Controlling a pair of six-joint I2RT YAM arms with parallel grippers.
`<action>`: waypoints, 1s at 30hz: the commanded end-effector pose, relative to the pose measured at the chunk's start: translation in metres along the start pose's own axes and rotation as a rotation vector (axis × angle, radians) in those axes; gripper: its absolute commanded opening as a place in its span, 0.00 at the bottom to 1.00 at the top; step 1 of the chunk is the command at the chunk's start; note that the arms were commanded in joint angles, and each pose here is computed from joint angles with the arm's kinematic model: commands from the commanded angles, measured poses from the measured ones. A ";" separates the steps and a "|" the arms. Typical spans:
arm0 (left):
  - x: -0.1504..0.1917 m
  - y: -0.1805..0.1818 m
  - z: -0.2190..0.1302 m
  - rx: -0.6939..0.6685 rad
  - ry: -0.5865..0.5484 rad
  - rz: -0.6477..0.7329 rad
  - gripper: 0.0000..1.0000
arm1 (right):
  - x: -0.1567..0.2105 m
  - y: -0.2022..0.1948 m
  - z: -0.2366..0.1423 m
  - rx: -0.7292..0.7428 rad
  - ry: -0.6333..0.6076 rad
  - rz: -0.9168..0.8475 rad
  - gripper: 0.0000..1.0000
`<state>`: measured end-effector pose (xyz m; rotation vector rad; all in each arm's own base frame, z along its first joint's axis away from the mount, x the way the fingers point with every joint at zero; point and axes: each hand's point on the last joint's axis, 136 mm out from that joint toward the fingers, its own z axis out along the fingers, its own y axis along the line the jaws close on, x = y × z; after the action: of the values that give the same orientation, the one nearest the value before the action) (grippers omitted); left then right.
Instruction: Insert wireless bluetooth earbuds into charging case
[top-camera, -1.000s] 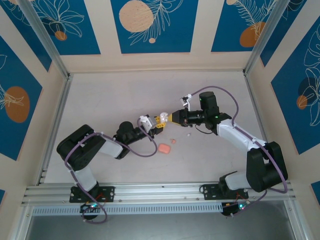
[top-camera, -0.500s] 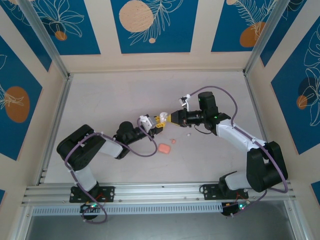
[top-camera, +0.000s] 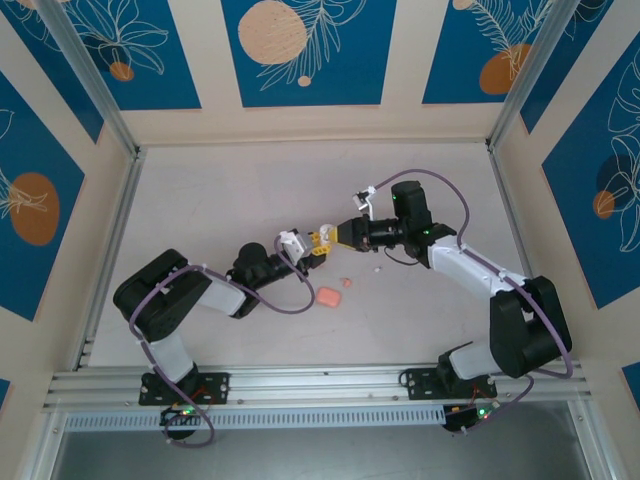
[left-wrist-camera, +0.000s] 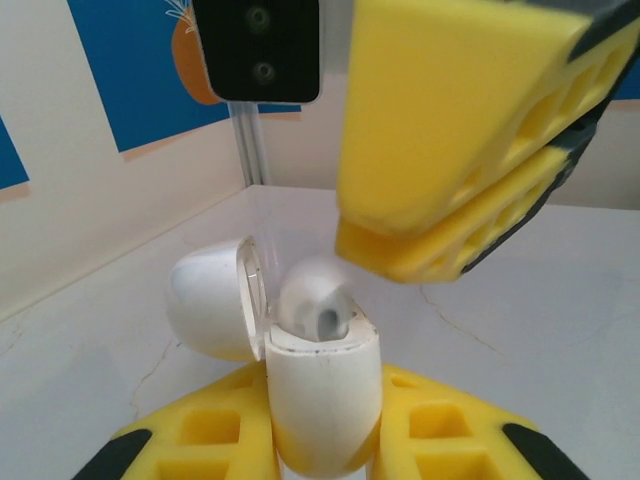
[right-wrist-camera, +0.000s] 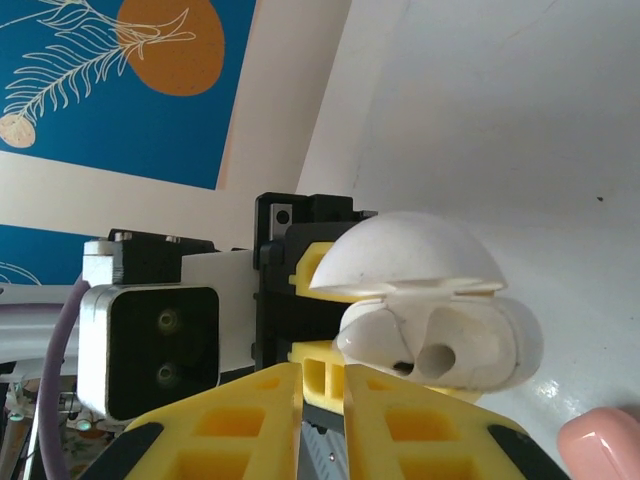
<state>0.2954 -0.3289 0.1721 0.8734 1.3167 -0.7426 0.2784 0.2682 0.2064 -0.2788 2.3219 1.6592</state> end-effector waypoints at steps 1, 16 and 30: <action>-0.025 -0.009 0.000 0.036 -0.078 0.028 0.20 | -0.006 0.007 0.002 -0.011 -0.004 -0.013 0.20; -0.022 -0.010 -0.004 0.033 -0.069 0.031 0.20 | -0.004 0.013 -0.012 0.033 -0.025 -0.047 0.22; -0.006 -0.012 -0.022 0.003 -0.020 0.026 0.20 | 0.015 -0.043 -0.075 0.503 0.007 0.077 0.30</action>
<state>0.2794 -0.3167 0.1614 0.8895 1.3438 -0.7433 0.2878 0.2080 0.2113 -0.1441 2.4941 1.2328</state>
